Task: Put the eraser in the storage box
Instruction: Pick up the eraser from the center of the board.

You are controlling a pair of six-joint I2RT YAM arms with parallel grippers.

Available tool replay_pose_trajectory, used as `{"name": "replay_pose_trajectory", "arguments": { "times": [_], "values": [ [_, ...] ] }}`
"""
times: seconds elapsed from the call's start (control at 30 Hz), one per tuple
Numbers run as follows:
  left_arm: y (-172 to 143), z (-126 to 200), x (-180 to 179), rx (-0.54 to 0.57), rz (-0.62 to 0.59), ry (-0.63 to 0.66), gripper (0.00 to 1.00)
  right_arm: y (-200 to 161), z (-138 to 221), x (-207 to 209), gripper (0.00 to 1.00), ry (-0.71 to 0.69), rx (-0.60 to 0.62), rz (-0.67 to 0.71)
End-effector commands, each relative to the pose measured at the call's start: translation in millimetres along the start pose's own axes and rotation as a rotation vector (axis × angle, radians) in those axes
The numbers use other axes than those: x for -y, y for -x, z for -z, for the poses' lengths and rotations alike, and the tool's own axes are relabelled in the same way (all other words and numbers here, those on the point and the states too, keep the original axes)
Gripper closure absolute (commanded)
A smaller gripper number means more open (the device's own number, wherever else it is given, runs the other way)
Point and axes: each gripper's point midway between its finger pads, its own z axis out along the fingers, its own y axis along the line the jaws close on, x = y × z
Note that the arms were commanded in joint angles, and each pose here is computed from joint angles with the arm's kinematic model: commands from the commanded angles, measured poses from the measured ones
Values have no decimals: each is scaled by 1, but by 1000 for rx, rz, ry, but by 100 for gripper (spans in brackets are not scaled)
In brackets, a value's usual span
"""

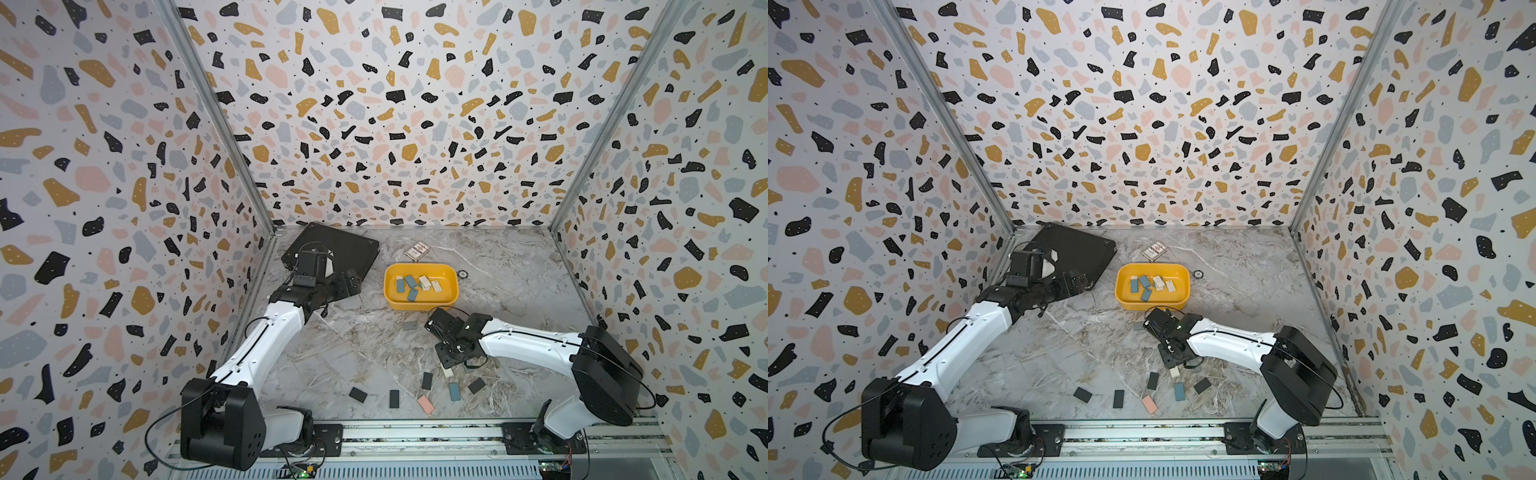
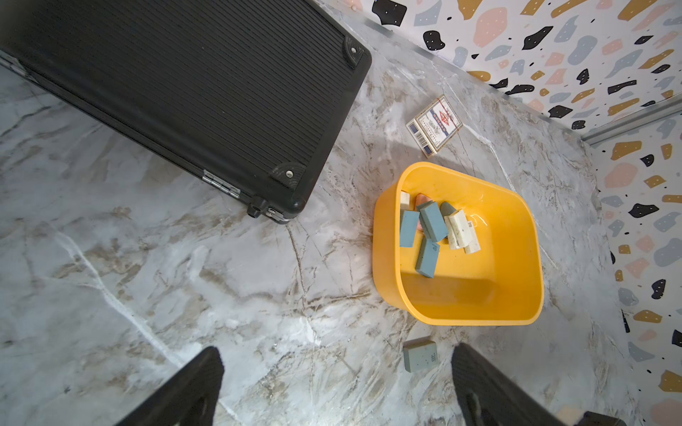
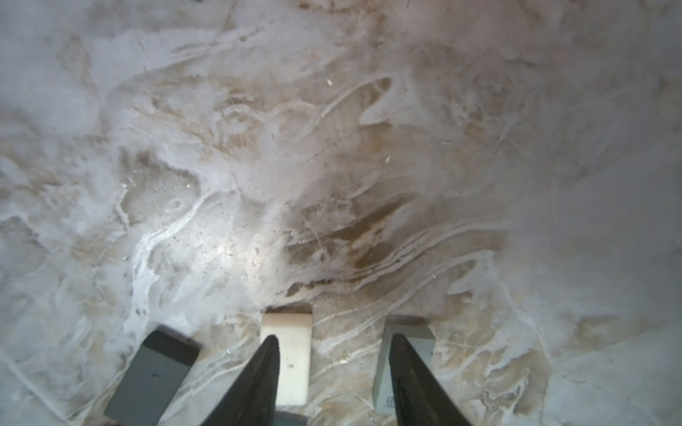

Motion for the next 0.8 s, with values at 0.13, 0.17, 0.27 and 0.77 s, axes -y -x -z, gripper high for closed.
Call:
{"name": "replay_pose_trajectory", "arguments": {
  "times": [0.13,0.17,0.27,0.77],
  "values": [
    [9,7,4,42,-6,-18,3,-14,5,-10,49,21,-14,2],
    [9,7,5,44,-7,-19,3,-15,5,-12,49,24,-17,5],
    [9,7,4,44,-5,-18,3,-20,2,-14,49,25,-30,9],
    [8,8,3,43,-8,-12,3,-27,-18,-25,52,48,-75,8]
  ]
}}
